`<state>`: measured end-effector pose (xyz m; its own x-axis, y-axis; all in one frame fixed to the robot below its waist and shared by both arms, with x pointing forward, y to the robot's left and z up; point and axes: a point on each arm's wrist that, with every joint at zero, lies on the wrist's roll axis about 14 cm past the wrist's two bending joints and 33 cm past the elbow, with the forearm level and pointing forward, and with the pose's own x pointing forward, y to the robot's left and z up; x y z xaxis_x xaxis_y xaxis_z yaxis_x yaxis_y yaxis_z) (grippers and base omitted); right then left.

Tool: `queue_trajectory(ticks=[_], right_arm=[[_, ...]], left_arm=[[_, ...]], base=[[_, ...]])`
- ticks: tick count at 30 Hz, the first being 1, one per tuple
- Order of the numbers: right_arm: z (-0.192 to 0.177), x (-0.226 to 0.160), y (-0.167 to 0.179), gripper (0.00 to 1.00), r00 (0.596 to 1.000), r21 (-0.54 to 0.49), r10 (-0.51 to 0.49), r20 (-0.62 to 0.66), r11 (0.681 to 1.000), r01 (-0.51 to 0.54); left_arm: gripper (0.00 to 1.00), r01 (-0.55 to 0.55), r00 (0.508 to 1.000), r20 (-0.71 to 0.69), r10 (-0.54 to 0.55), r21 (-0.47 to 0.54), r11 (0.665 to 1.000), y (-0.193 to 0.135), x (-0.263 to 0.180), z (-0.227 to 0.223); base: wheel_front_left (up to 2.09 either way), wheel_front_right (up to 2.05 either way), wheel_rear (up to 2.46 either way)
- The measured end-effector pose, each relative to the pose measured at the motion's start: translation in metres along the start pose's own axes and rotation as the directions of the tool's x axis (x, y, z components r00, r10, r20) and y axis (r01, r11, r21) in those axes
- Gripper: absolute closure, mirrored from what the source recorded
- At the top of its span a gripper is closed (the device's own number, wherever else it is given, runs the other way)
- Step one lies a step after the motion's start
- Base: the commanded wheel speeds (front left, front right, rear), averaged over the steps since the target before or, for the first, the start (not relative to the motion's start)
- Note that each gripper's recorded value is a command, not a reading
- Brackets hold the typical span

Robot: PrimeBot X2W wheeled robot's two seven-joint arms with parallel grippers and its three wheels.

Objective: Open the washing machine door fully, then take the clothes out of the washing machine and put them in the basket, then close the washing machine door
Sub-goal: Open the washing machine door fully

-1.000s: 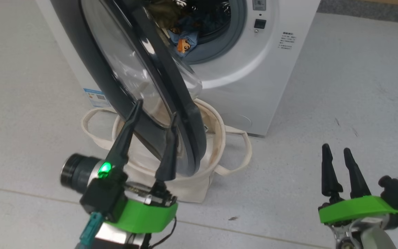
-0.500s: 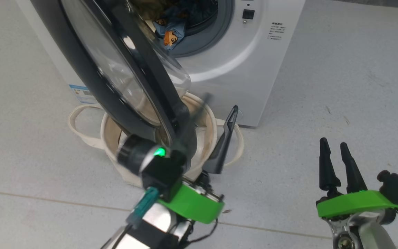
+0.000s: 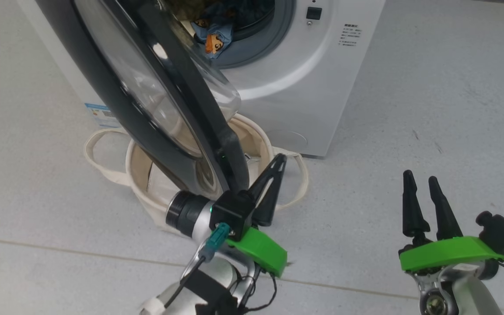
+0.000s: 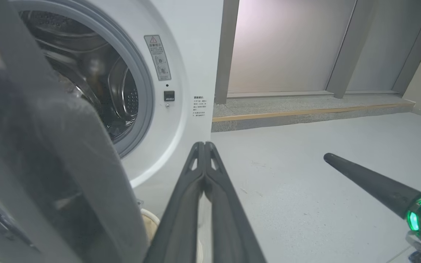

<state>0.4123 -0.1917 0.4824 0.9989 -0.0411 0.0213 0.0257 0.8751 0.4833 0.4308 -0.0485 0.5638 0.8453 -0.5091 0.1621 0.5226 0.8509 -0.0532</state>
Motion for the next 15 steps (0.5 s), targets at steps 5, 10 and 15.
queue_trajectory(ticks=[5, 10, 15], right_arm=[[-0.004, 0.002, 0.004, 0.00, 1.000, 0.008, 0.012, -0.010, 1.000, -0.012], [-0.005, 0.005, 0.012, 0.00, 0.999, 0.012, 0.033, -0.011, 0.999, -0.033], [-0.007, 0.010, 0.023, 0.00, 0.998, 0.018, 0.063, -0.013, 0.998, -0.063]], left_arm=[[1.00, -0.047, 0.997, -0.066, 0.049, 0.037, 0.998, 0.013, -0.001, -0.020], [1.00, -0.071, 0.993, -0.090, 0.077, 0.061, 0.996, 0.020, -0.004, -0.029], [1.00, -0.087, 0.990, -0.110, 0.093, 0.063, 0.994, 0.023, -0.012, -0.036]], base=[[0.00, 0.00, 0.00], [0.00, 0.00, 0.00], [0.00, 0.00, 0.00]])
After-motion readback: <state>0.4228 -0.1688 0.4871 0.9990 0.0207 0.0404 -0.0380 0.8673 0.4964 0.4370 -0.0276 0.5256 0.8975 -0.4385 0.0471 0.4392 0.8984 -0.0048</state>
